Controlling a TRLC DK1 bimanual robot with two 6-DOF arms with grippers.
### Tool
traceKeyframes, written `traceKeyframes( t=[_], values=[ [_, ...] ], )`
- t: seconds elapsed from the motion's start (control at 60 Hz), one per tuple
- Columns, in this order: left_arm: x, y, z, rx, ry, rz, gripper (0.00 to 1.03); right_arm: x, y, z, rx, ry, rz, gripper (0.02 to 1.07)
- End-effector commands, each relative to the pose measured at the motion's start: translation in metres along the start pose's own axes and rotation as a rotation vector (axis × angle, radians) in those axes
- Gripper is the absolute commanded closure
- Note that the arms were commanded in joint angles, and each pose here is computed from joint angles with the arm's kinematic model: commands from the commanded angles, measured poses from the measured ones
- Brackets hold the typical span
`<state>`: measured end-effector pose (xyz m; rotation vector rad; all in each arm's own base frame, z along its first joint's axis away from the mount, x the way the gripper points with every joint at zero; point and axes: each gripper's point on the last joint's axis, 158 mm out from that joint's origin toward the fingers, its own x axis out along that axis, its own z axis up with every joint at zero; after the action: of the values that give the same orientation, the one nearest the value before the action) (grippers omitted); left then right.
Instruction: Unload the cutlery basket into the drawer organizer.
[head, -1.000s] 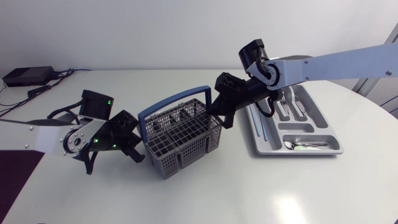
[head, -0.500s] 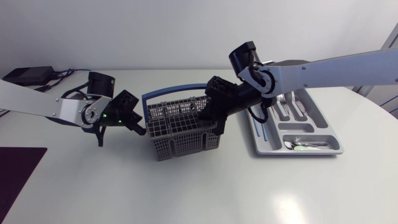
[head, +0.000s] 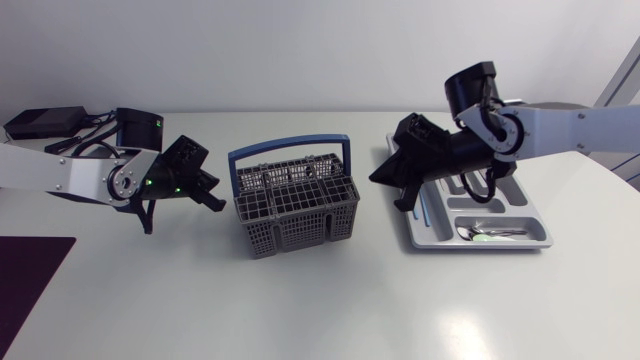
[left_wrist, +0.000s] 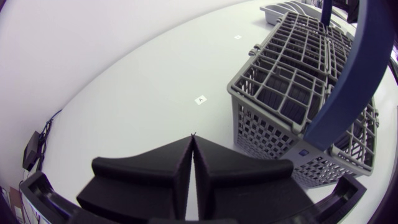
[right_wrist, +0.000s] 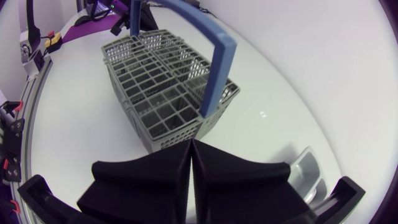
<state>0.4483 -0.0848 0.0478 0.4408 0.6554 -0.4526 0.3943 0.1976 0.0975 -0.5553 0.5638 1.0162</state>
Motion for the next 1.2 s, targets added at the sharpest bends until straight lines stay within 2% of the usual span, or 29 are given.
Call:
traceKeyframes(
  t=[0.0,0.183,0.483,0.983,1.183],
  values=[
    [-0.003,-0.009,-0.005,-0.018,0.0,-0.019,0.97,0.019,0.013,-0.028,0.023,0.045,0.045,1.01],
    [-0.002,-0.016,-0.008,-0.013,0.005,-0.031,0.97,0.038,0.015,-0.042,0.031,0.068,0.056,1.01],
    [0.006,-0.028,0.001,0.003,-0.011,-0.052,0.97,0.055,0.044,-0.032,0.007,0.075,0.102,1.01],
    [0.019,-0.014,0.01,-0.009,-0.019,-0.035,0.97,0.045,0.097,-0.009,-0.019,0.048,0.154,1.01],
    [0.02,-0.014,0.008,-0.012,-0.014,-0.037,0.97,0.049,0.085,-0.013,-0.012,0.063,0.121,1.01]
  ],
)
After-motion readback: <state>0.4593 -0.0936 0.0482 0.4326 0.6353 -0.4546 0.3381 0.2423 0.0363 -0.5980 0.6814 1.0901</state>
